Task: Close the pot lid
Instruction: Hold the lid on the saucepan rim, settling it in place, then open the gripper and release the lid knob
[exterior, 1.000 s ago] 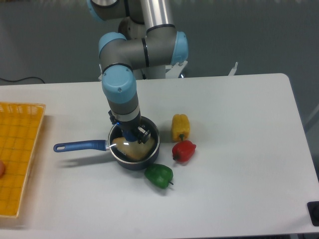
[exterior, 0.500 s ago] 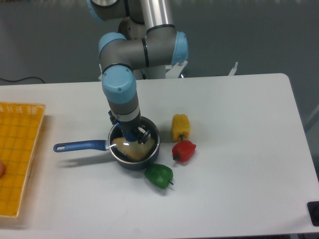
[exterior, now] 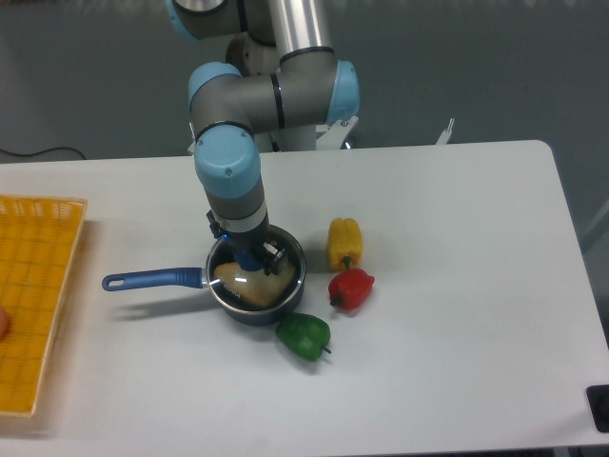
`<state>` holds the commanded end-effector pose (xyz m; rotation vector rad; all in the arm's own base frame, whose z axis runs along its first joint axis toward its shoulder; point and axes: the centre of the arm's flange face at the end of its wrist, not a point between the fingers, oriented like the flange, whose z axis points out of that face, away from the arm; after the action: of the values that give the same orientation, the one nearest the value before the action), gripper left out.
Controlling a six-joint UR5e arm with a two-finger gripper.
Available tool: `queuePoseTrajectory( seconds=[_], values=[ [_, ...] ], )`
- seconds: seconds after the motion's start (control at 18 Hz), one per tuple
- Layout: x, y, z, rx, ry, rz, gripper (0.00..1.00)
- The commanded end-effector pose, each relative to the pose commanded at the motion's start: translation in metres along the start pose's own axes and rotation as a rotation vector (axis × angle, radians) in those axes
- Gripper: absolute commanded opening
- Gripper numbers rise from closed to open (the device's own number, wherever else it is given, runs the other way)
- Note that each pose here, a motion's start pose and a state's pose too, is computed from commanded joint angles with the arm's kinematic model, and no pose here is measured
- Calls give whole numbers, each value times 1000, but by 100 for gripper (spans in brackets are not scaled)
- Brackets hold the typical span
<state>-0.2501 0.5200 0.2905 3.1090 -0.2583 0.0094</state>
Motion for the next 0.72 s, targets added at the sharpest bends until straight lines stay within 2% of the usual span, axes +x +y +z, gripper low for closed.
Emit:
queuePoseTrajectory(
  seconds=[0.17,0.33,0.5,0.61,0.72],
  values=[
    [-1,1,-1,1,-1,0,88],
    [-3,4,-12,14,-16,-5,100],
    [-6,18,-37,27,-53,-26,100],
    [-5,29,-42,-25,-81,-28,100],
    [-11,31,-48,-24,-94,-38,100]
  ],
)
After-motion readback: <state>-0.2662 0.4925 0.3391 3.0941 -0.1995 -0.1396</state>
